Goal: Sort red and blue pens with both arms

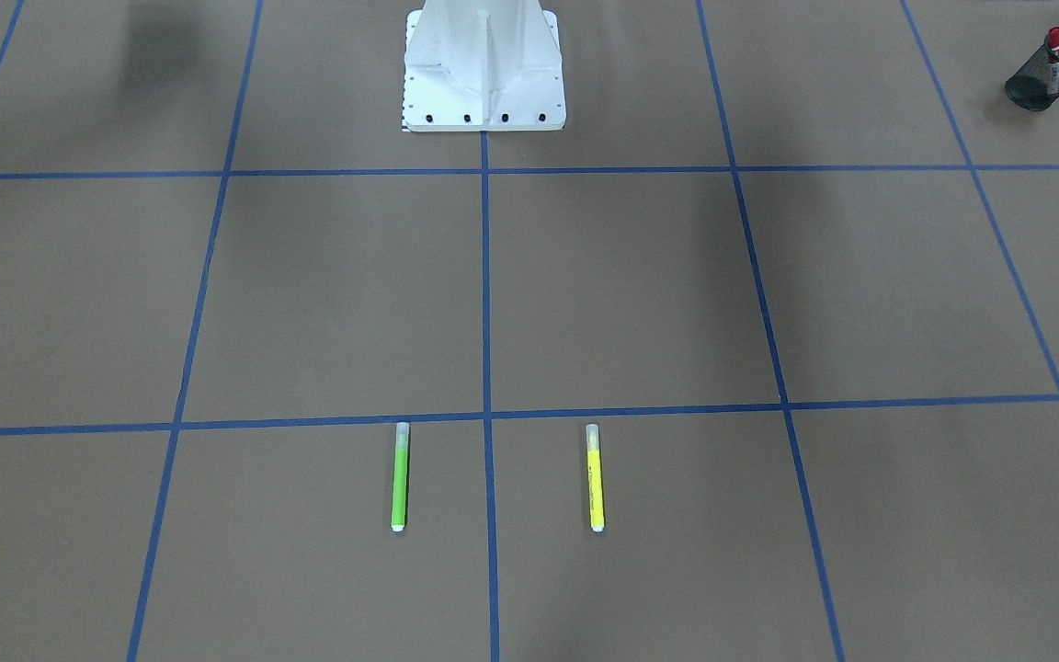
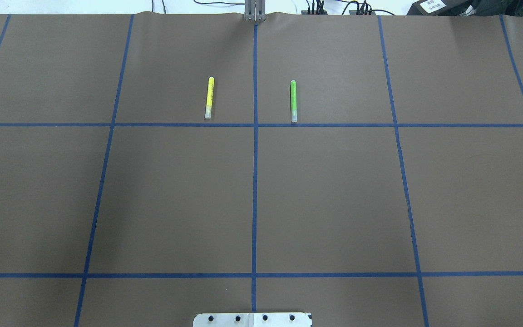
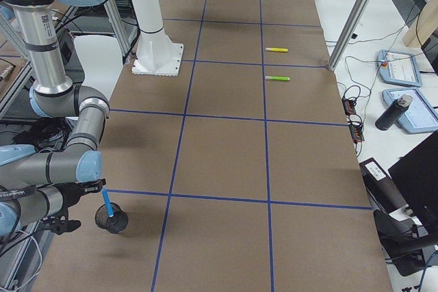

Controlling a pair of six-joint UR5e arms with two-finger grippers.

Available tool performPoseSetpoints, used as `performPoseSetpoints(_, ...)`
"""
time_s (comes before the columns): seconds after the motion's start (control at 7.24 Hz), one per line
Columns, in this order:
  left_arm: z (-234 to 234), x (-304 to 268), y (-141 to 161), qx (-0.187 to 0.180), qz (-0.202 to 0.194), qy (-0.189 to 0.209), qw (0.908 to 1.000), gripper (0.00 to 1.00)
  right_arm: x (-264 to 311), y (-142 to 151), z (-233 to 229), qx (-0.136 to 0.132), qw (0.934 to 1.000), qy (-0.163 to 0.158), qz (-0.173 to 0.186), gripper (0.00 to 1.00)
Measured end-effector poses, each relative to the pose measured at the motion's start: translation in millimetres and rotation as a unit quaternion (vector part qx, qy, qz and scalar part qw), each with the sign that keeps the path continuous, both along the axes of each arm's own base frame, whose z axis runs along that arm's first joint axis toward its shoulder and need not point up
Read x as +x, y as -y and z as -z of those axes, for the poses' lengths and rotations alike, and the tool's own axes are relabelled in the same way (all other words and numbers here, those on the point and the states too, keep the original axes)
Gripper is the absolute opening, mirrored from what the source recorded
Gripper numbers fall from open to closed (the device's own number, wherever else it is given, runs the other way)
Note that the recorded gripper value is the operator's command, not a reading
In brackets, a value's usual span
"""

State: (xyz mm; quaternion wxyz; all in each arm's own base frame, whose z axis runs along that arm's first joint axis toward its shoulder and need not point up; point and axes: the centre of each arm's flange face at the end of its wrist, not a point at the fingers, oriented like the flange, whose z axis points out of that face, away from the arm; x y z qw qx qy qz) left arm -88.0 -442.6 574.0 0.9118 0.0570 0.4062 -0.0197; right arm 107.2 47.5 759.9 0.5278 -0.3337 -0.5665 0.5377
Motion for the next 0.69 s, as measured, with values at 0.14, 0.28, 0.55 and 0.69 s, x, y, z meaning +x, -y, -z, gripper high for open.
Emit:
performPoseSetpoints(0.14, 0.5, 0.0, 0.1, 0.002, 0.000, 0.000, 1.0000, 1.00, 0.0, -0.2, -2.0, 0.008, 1.0000, -0.001, 0.001, 1.00)
performPoseSetpoints(0.28, 1.0, 0.1, 0.4, 0.004, 0.000, 0.000, 1.0000, 1.00, 0.5, -0.1, -2.4, 0.018, 0.9998, -0.004, 0.003, 1.00)
performPoseSetpoints(0.55, 1.0, 0.1, 0.6, 0.006, 0.000, 0.000, 1.0000, 1.00, 2.9, 1.0, -1.9, 0.026, 0.9996, -0.010, 0.005, 1.00)
performPoseSetpoints(0.69, 0.5, 0.1, 0.6, 0.005, 0.000, 0.000, 1.0000, 1.00, 7.4, 2.7, -2.3, 0.032, 0.9992, -0.025, 0.007, 1.00)
